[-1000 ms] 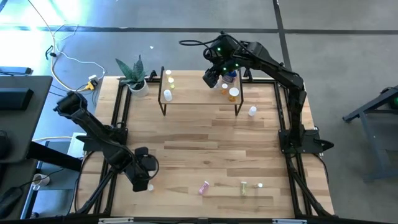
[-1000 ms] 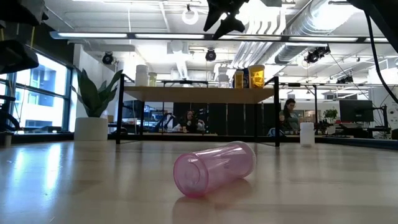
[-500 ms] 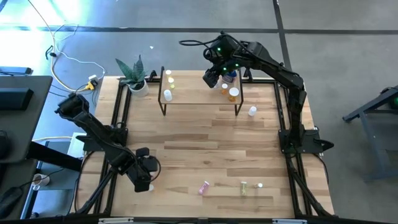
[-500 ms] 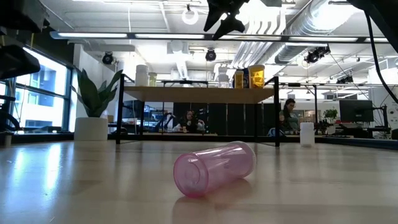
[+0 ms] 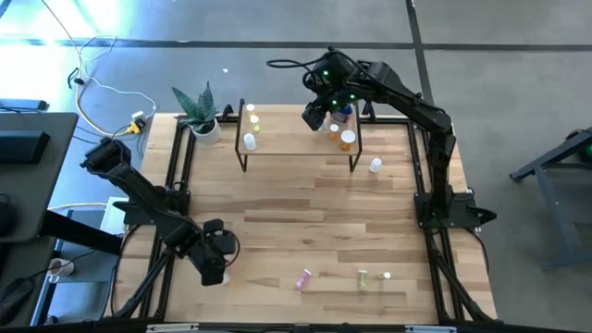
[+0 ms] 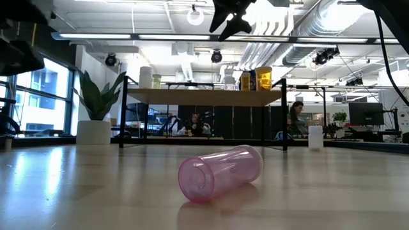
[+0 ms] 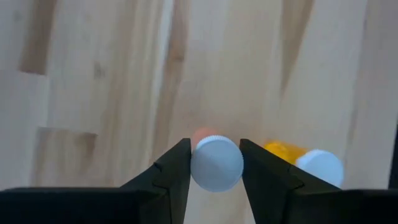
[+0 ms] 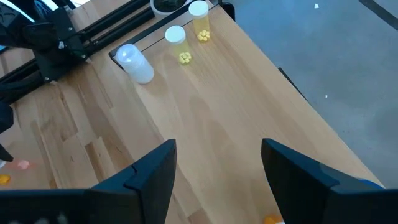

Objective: Pick and place medicine bottles onto shelf by color
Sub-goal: Put the small pink pill bottle on the shelf

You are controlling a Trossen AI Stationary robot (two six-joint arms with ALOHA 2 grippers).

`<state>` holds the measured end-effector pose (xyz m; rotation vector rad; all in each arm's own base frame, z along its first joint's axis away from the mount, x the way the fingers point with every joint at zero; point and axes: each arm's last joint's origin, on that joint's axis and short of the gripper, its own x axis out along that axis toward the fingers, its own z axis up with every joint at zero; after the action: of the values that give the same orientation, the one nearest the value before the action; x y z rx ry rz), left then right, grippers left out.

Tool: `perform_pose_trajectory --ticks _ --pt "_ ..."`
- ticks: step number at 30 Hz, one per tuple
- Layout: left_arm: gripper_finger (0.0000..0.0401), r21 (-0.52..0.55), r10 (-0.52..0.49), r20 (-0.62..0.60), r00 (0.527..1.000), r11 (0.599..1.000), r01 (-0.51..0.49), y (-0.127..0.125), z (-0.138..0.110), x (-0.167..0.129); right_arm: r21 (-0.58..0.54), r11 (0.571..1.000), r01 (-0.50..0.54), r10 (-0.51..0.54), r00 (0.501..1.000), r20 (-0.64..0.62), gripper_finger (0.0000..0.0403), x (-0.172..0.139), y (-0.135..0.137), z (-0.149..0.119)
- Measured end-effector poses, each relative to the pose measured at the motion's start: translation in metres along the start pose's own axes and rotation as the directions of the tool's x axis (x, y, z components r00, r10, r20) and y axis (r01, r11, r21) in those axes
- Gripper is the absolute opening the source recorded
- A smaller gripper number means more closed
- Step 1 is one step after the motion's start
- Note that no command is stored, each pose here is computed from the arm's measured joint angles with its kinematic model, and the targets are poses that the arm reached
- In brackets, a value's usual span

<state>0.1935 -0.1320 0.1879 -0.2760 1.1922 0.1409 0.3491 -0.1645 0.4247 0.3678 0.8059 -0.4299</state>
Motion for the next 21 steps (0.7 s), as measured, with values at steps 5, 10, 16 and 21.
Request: perform_pose_trajectory --ticks 5,10,16,21 --pt "0.0124 0.007 -0.003 0.041 0.999 1.000 0.003 0.014 0.018 -0.015 -0.004 1.000 0.017 -0.017 1.000 0.003 0.0226 0.000 -0.006 0.001" --pt "0.0119 -0.016 -0.011 0.123 0.992 1.000 0.013 0.035 0.039 -0.034 -0.010 1.000 0.030 -0.030 1.000 0.002 0.0226 -0.001 -0.013 0.002" --pt "0.0118 -0.035 0.002 0.243 0.970 0.999 0.007 0.063 0.063 -0.062 -0.014 0.999 0.047 -0.047 0.999 -0.005 0.0226 -0.002 -0.023 0.002" --pt "0.0118 -0.039 0.064 0.314 0.947 0.998 -0.054 0.090 0.081 -0.088 -0.024 0.998 0.059 -0.059 0.998 -0.004 0.0226 -0.003 -0.030 0.003"
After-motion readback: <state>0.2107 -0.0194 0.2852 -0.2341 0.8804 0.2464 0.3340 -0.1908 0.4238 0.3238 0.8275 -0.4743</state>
